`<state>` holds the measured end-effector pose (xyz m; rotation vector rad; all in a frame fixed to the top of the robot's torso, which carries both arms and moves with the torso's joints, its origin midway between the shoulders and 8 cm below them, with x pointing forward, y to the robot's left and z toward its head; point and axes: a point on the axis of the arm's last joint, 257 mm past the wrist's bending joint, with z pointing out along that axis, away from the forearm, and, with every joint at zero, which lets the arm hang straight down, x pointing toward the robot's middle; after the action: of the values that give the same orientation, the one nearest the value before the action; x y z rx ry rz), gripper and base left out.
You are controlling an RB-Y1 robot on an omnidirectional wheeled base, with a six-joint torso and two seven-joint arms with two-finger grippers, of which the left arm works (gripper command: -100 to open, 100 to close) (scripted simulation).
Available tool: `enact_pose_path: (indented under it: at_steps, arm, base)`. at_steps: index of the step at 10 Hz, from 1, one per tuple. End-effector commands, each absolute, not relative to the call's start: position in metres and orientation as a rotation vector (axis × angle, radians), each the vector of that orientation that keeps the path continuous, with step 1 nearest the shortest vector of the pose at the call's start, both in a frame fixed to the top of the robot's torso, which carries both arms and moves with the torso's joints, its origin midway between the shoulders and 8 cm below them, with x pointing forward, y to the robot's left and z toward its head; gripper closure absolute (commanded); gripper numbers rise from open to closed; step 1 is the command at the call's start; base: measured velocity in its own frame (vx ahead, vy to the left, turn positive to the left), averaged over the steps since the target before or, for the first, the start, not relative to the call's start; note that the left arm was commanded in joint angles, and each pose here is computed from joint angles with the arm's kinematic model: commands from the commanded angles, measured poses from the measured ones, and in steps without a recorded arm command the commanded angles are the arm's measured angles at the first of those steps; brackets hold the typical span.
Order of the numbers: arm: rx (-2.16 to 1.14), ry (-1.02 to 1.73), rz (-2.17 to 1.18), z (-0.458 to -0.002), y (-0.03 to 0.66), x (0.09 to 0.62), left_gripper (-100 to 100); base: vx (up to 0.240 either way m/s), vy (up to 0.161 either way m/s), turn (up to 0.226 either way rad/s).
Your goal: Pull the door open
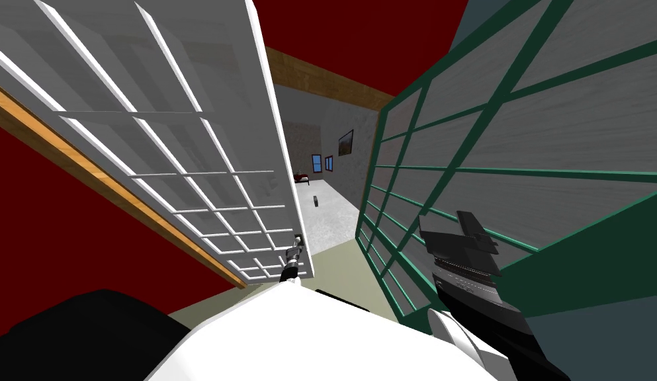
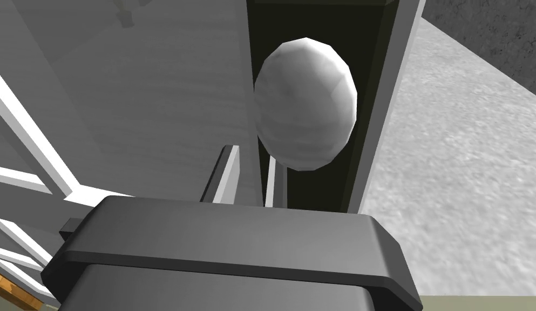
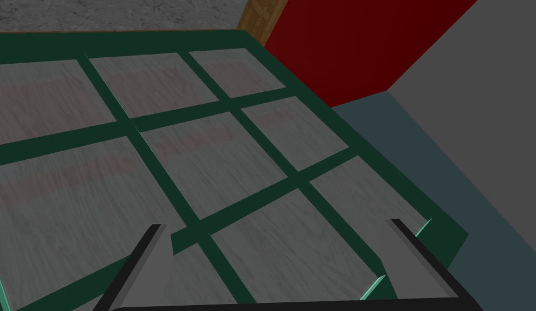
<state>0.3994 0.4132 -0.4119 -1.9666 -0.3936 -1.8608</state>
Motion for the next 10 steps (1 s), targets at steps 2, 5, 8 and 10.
enact_pose_path:
  at_steps: [2,5,8,10]
  arm:
    - [-1.952,-0.448,-1.945,-0.398,0.399,0.416,-100]
    - [-1.994,-0.462,-1.864,-0.414,0.416,0.406,-100]
    - [-1.999,-0.463,-1.863,-0.413,0.416,0.411,-100]
    - [-2.005,-0.463,-1.862,-0.412,0.416,0.417,-100]
  base:
    - [-0.06,-0.004,-0.035]
    - [-0.012,0.013,0.058]
    - [-0.015,-0.005,0.028]
    - [-0.007,-0.007,0.022]
